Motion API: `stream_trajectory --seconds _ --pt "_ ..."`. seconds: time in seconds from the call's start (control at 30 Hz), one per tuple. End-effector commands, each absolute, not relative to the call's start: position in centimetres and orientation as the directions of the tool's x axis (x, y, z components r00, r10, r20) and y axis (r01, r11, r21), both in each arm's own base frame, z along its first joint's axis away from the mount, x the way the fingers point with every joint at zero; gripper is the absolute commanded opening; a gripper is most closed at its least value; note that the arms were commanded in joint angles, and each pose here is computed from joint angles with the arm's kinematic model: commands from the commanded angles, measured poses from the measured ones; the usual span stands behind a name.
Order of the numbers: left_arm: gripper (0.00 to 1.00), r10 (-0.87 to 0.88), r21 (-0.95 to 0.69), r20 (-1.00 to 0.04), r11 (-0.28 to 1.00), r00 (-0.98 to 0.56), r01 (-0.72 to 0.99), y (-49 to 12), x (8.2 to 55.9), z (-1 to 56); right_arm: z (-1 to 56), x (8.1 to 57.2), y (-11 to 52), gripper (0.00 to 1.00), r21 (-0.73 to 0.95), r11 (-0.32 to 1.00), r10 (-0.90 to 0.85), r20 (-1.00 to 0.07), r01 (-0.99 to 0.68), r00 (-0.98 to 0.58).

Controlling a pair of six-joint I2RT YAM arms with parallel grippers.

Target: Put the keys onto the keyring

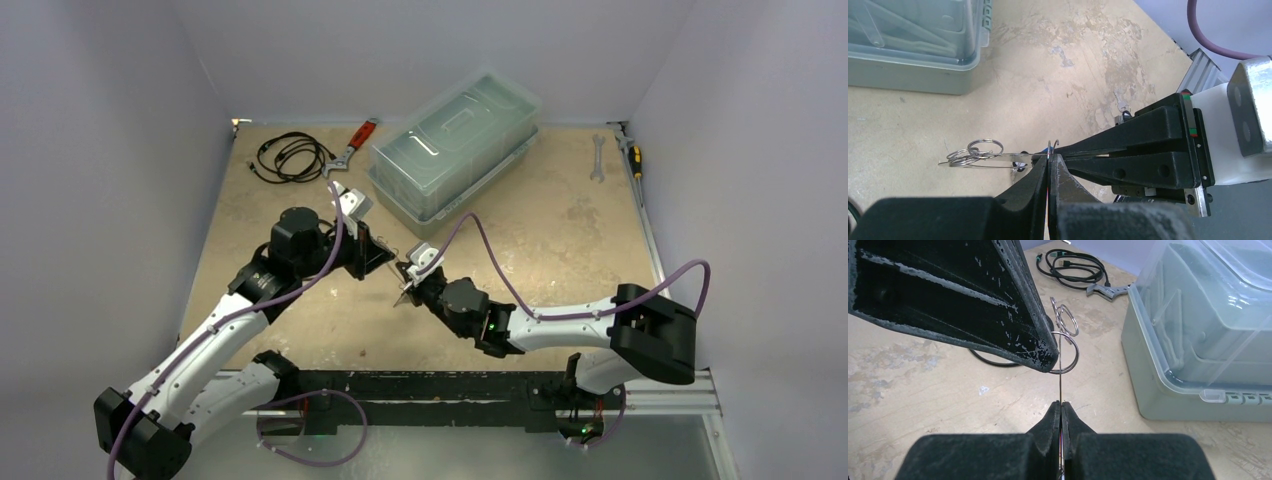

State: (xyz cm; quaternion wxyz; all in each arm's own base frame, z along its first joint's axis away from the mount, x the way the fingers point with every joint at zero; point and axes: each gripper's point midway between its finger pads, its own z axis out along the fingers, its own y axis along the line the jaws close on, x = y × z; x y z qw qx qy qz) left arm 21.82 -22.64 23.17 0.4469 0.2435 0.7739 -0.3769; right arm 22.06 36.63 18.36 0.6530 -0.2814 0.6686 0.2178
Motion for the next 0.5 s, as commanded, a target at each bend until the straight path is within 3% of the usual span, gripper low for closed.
stream_trajectory --seconds 0.0,0.17,0.47 --pt "0.00 -0.022 -0.355 -0.904 0.594 -0.427 0.722 -22.7 22.4 25.5 21.4 22.5 36.8 0.04 -0.022 0.772 -0.006 -1.000 -0.635 0.028" --pt "0.00 -0.001 -0.339 -0.904 0.608 -0.427 0.718 -22.5 22.6 25.6 21.6 22.4 36.5 0.29 -0.013 0.772 -0.001 -1.000 -0.635 0.019" --pt "0.00 0.050 -0.298 -0.906 0.627 -0.419 0.720 -22.2 23.0 24.6 23.1 21.4 35.6 0.42 0.035 0.752 0.035 -0.999 -0.658 -0.013"
